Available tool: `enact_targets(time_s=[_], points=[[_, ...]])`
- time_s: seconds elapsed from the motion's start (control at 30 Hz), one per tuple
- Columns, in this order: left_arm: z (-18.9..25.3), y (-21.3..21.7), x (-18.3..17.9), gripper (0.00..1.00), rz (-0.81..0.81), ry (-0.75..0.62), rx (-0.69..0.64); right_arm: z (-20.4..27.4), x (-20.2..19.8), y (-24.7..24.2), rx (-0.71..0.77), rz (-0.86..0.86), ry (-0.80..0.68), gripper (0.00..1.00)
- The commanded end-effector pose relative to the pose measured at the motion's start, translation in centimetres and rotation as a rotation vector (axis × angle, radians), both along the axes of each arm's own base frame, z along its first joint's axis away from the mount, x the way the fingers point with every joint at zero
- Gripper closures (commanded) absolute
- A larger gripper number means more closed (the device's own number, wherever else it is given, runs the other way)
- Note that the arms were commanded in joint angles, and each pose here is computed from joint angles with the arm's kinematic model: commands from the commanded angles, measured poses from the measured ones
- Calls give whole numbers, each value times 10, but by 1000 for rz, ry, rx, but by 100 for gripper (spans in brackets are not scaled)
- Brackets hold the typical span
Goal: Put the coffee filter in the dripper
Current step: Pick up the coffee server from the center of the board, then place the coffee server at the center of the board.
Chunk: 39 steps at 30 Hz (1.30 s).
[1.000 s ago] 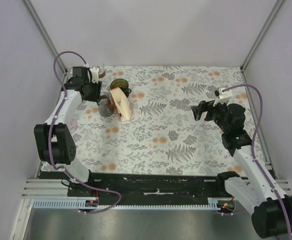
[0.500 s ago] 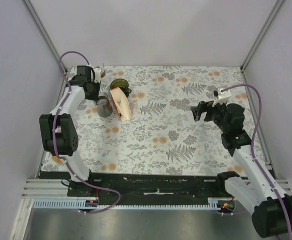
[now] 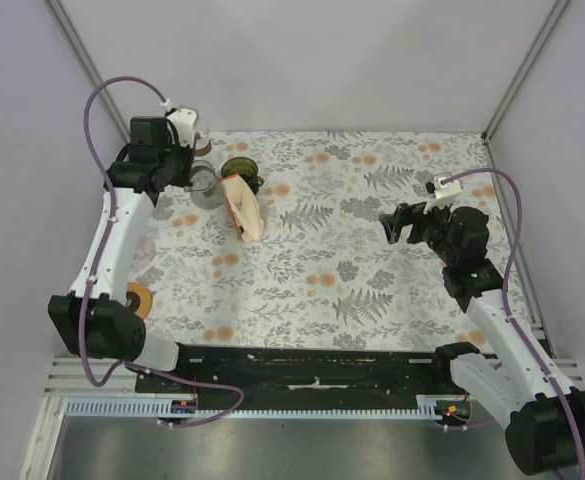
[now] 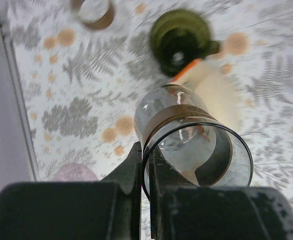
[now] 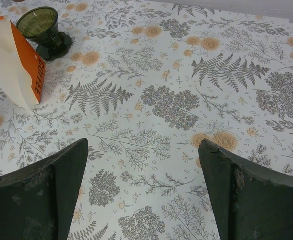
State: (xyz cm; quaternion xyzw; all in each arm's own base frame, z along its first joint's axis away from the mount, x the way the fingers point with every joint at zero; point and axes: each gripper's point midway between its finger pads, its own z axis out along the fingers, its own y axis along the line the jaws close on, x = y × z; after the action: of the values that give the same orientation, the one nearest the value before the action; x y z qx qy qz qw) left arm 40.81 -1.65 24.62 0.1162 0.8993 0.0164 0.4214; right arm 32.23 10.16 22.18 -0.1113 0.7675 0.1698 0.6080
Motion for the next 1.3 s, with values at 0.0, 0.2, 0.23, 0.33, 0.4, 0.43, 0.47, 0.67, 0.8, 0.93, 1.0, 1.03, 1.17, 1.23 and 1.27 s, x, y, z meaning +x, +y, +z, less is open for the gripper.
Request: enact_targets(time_s=[0.0, 0.2, 0.23, 0.33, 0.4, 0.43, 0.47, 0.67, 0.8, 0.93, 1.0, 1.03, 1.17, 1.23, 1.27], points=[[59, -108, -42, 98, -359, -105, -56, 26, 5, 6, 5, 26, -59, 2], [21, -207, -80, 98, -627, 23, -66, 26, 4, 5, 5, 22, -54, 2], [15, -220, -82, 98, -656, 33, -56, 26, 4, 4, 4, 16, -57, 2], [-6, -254, -92, 98, -744, 48, -21, 25, 4, 3, 1, 6, -55, 2], [-19, -276, -98, 98, -804, 46, -7, 24, 5, 2, -3, 5, -54, 2], [-27, -285, -100, 98, -832, 45, -2, 24, 5, 1, -4, 1, -54, 2], [-34, -293, -101, 98, -854, 40, -2, 25, 5, 2, -5, 2, -56, 2], [-81, -315, -97, 98, -897, 89, -12, 23, 5, 0, -12, -2, -54, 2], [-104, -315, -97, 98, -902, 114, -4, 23, 6, 0, -13, -5, -54, 2], [-121, -312, -99, 98, -910, 125, 14, 23, 6, 1, -12, -1, -52, 2], [-129, -310, -102, 97, -922, 140, 19, 24, 6, 1, -13, -1, -56, 2], [-131, -309, -104, 94, -924, 149, 19, 23, 6, 2, -11, 4, -54, 2], [-123, -311, -109, 54, -938, 168, 1, 24, 6, 2, -12, 4, -56, 2], [-104, -311, -105, 41, -923, 137, 2, 24, 6, 3, -10, 8, -55, 2], [-96, -307, -102, 37, -907, 124, 14, 24, 6, 2, -12, 7, -56, 2]])
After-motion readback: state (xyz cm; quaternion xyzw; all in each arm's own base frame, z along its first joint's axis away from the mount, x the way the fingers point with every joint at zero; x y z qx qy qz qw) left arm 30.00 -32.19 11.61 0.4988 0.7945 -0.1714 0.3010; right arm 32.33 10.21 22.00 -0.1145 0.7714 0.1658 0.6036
